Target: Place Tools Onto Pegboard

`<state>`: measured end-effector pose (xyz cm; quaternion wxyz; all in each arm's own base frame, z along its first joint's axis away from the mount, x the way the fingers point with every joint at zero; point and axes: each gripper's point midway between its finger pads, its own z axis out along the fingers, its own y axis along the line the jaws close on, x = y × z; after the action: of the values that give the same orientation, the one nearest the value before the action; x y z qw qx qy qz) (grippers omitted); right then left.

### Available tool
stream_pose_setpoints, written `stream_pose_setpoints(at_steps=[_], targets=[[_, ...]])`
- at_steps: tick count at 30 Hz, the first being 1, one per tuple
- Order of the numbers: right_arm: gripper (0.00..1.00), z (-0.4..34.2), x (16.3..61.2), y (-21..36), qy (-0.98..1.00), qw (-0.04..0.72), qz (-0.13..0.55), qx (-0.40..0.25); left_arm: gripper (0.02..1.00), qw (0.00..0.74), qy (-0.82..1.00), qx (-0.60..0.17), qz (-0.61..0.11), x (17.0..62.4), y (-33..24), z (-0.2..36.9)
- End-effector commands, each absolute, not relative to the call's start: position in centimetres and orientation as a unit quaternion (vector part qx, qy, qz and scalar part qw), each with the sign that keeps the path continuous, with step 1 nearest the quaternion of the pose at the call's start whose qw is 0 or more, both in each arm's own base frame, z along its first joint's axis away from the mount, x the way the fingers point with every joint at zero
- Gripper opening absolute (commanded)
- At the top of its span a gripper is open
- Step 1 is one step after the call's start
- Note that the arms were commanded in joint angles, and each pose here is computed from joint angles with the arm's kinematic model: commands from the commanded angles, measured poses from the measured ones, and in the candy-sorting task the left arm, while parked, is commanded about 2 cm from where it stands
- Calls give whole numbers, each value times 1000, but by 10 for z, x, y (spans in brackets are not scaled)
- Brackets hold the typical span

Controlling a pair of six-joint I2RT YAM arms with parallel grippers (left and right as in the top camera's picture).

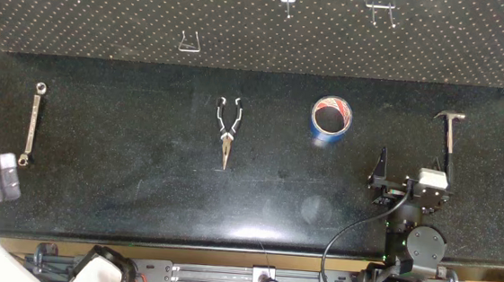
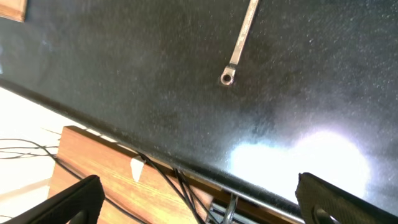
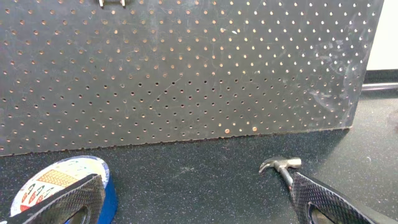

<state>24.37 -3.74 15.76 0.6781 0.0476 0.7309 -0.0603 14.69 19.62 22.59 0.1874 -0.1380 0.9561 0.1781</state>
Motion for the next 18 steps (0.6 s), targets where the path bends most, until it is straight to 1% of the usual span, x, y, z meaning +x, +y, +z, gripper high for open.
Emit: stream_pose_setpoints(at_steps=[1, 3, 6, 8, 13, 18], targets=[[972, 157, 243, -37, 731, 679, -63, 41, 996, 204, 958, -136, 148, 140, 214, 220], [969, 157, 243, -37, 731, 679, -63, 41, 996, 218, 957, -146, 124, 143, 218, 215], [974, 157, 243, -37, 731, 679, -63, 41, 996, 235, 961, -107, 98, 155, 220, 208], [972, 157, 243, -37, 731, 679, -63, 41, 996, 245, 960, -104, 90, 163, 226, 204], [972, 157, 243, -37, 731, 679, -63, 41, 996, 241, 962, -108, 73, 173, 245, 185], [972, 157, 243, -37, 731, 679, -63, 41, 996, 258, 960, -107, 16, 191, 250, 162]])
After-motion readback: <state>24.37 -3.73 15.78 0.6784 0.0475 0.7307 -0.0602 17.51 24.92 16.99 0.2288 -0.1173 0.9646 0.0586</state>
